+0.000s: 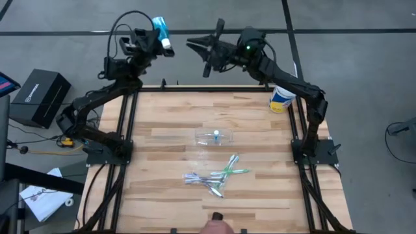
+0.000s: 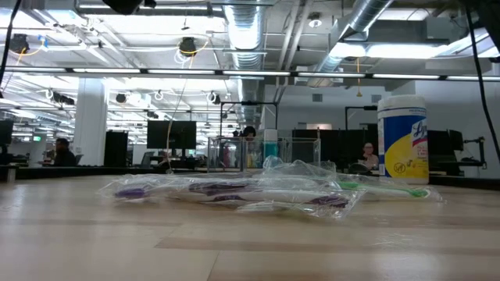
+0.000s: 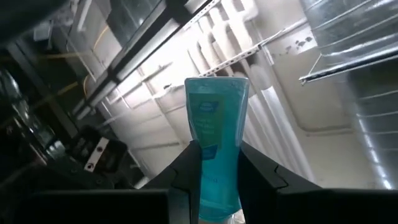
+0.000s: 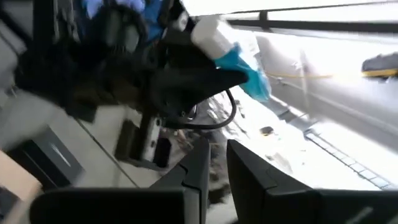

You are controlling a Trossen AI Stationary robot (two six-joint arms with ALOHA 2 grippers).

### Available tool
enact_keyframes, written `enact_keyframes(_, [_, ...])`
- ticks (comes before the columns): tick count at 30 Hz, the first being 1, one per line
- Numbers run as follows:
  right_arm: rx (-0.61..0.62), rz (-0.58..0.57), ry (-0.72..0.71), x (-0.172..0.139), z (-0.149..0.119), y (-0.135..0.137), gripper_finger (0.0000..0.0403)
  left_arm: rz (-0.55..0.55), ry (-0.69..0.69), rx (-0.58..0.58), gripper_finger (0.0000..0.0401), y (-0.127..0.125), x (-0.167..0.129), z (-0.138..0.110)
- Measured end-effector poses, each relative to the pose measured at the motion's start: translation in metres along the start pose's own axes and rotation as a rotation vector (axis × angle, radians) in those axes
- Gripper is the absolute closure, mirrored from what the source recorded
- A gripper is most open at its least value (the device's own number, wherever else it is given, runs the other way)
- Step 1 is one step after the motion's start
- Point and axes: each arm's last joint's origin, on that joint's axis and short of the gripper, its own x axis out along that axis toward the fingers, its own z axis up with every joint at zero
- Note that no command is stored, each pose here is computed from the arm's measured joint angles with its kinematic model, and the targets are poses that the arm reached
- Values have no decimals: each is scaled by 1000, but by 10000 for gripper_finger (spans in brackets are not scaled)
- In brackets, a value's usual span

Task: Pick & Place toothbrushing station
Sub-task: Put the blue mouthwash bottle into the transparent organizer

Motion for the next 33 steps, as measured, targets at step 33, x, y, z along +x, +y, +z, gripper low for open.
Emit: enact_keyframes(33, [-566, -99, -34, 10, 80, 31, 356, 126, 289, -311, 333, -1, -6, 4])
